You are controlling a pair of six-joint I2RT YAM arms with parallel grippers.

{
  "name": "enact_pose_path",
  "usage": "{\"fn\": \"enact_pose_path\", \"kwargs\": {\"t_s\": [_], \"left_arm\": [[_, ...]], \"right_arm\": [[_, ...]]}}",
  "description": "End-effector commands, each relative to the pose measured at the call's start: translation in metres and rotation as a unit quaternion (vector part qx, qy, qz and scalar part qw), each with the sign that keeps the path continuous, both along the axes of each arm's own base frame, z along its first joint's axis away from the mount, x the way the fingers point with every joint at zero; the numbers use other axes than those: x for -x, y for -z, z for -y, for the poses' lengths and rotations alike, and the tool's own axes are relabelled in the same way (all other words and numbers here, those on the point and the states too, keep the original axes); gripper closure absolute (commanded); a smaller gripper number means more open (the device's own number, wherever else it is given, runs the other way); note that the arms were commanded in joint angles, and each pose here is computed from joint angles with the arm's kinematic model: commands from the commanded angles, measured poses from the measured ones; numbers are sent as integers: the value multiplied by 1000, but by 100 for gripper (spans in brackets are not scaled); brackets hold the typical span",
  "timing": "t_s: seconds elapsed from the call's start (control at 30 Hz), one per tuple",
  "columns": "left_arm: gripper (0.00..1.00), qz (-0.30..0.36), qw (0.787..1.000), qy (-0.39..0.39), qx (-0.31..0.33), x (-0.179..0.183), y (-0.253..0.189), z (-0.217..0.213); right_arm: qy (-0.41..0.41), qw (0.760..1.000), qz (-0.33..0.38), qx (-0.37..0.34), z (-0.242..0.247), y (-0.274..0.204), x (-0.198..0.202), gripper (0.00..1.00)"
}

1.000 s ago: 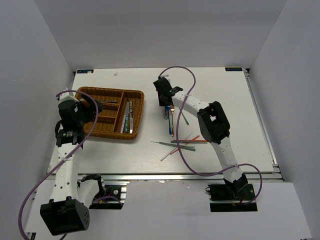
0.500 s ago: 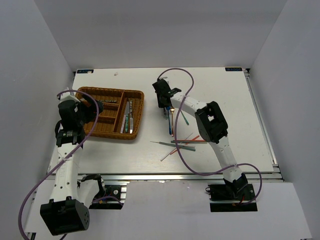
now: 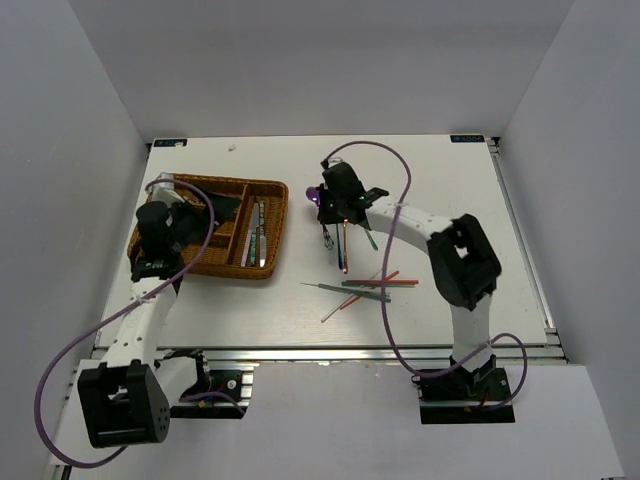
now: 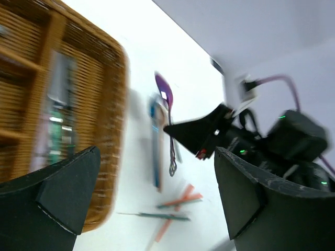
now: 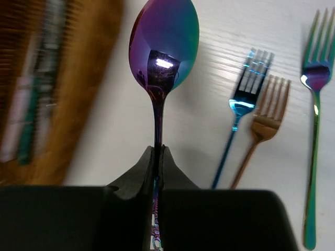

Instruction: Sort the eating utensils into containers

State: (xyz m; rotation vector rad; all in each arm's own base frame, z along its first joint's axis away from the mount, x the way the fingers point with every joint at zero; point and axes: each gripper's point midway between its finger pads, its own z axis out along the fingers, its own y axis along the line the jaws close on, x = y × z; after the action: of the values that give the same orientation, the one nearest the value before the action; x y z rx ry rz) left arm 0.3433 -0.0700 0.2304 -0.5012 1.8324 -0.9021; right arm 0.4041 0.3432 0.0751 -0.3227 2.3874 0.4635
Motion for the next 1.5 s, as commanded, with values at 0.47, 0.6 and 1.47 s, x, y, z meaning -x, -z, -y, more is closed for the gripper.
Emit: {"fn": "enact_pose_path", "kwargs": {"t_s": [0.47, 0.6, 1.47], "left_arm": [[26, 42, 991, 121, 45, -20, -34, 120], [55, 33, 993, 108, 32, -25, -29, 116], [100, -39, 905, -423, 16, -130, 8, -161]], "right_arm": [[-181, 958, 124, -186, -77, -192, 118, 100], [-188, 956, 126, -188, -79, -196, 128, 100], [23, 977, 174, -124, 92, -164, 99, 11]]}}
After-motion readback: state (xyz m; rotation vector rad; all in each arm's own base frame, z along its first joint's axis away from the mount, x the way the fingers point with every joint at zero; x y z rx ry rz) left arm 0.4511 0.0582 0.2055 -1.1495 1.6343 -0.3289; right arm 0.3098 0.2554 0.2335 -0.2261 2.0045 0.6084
